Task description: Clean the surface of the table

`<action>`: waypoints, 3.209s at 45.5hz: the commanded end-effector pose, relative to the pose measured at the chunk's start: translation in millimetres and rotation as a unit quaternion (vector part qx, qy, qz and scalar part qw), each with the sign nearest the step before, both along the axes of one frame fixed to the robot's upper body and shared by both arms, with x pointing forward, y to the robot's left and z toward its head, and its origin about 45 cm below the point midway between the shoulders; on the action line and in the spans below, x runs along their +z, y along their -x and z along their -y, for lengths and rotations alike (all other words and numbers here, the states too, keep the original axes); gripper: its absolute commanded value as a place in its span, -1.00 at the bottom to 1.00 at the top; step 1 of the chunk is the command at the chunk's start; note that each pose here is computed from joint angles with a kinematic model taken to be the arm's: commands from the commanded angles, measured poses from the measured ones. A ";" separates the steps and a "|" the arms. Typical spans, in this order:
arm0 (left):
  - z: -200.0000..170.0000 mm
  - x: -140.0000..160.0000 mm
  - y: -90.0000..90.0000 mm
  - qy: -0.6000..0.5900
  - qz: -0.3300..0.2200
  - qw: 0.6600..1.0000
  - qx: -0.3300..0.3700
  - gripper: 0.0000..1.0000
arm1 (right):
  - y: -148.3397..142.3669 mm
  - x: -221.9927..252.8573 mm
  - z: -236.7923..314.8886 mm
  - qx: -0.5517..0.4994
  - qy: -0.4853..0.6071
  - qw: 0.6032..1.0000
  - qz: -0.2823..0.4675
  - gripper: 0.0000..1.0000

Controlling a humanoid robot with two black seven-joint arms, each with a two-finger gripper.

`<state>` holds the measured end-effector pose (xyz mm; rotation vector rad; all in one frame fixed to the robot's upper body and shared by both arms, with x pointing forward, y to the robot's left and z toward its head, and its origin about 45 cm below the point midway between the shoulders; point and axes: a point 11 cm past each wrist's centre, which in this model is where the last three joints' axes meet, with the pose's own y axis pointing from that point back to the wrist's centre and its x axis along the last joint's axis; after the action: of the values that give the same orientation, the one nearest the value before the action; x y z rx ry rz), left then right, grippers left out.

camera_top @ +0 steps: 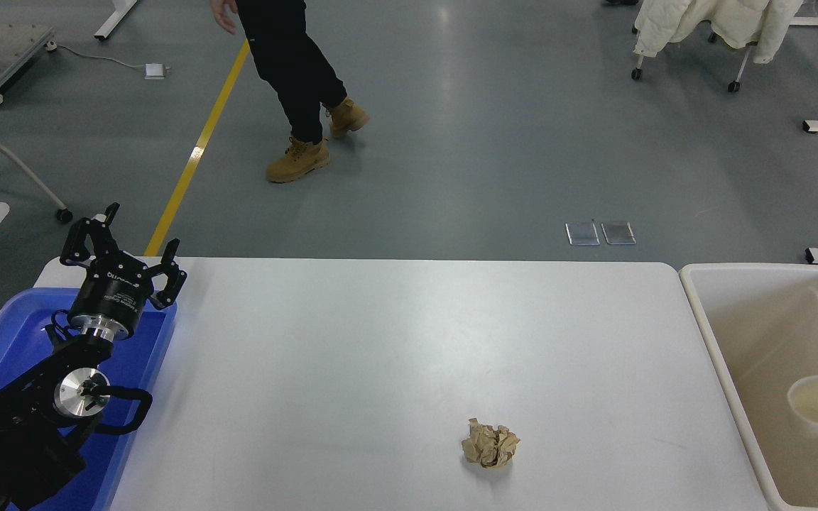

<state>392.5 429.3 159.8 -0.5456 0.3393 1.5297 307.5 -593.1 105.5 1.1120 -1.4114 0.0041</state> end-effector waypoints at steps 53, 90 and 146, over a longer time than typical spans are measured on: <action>0.0 -0.1 0.0 0.000 0.000 1.000 0.000 1.00 | -134.7 321.9 -67.4 0.066 -0.382 0.693 0.608 0.98; 0.0 -0.1 0.0 0.000 0.000 1.000 0.000 1.00 | -87.5 79.3 -146.1 0.004 -0.533 0.723 0.441 0.98; -0.1 -0.1 0.0 0.000 0.000 1.000 0.001 1.00 | -175.7 208.7 -158.9 0.269 -0.261 0.871 0.316 0.98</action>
<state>392.5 429.2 159.8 -0.5457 0.3395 1.5294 456.4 -471.0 279.6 2.1362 -2.0637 0.1520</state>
